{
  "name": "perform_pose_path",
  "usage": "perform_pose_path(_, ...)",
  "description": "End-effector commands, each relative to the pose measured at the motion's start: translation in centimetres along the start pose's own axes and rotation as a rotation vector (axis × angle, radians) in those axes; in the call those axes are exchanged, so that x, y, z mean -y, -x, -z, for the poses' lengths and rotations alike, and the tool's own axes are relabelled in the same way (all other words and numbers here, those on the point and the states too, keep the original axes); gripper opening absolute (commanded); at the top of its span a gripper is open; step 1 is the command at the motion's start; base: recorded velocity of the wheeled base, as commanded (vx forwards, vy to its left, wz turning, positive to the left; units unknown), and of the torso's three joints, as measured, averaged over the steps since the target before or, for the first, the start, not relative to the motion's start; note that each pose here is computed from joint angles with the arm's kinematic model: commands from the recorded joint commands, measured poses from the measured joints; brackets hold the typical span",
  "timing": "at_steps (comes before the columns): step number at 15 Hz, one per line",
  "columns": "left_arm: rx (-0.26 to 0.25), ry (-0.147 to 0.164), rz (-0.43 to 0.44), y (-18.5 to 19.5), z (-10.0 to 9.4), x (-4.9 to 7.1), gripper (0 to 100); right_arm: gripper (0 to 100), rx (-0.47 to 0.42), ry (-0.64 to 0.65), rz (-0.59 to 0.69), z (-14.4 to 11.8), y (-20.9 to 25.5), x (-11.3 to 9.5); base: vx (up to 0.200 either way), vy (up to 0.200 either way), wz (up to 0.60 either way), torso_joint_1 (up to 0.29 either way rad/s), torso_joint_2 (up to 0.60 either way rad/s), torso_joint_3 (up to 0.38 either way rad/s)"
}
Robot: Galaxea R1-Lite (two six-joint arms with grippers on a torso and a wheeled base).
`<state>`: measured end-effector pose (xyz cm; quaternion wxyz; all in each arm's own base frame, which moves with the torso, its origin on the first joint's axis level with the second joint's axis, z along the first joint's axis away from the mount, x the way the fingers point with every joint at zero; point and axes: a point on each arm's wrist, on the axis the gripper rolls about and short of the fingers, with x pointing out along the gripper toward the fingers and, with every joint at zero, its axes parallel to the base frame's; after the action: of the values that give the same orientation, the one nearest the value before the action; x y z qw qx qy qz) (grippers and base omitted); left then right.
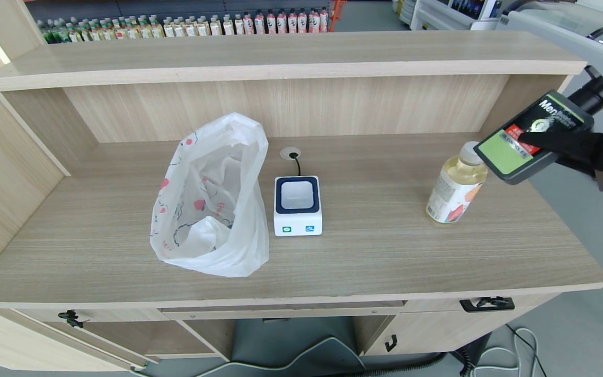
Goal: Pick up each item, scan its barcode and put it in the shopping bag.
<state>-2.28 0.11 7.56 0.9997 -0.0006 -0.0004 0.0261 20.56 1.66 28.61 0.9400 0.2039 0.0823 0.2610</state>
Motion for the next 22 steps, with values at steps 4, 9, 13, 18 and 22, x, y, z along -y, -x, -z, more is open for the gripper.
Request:
perform_pose_path(4,0.001,0.0,0.0,0.0,0.0,0.0,100,0,-0.078,-0.093,-0.094,0.7,-2.8,-1.1,0.0,0.0,0.0,0.0,0.0,0.0)
perform_pose_path(9,0.001,-0.003,0.0,0.0,0.0,0.0,100,0,-0.069,-0.115,-0.148,-0.2,-2.9,-2.0,0.0,0.0,0.0,0.0,0.0,0.0)
perform_pose_path(13,0.001,-0.001,0.0,0.0,0.0,0.0,100,0,-0.095,-0.117,-0.184,0.1,-3.6,-2.4,0.0,0.15,0.0,-0.004,0.0,0.003)
perform_pose_path(18,0.001,-0.001,0.0,0.0,0.0,0.0,100,0,-0.14,-0.117,-0.196,0.8,-6.2,-2.3,0.0,0.2,0.0,0.007,0.01,0.002)
perform_pose_path(22,0.001,-0.004,0.0,0.0,0.0,0.0,100,0,-0.146,-0.072,-0.074,1.6,-10.5,-0.1,0.0,0.05,0.0,0.001,0.0,-0.002)
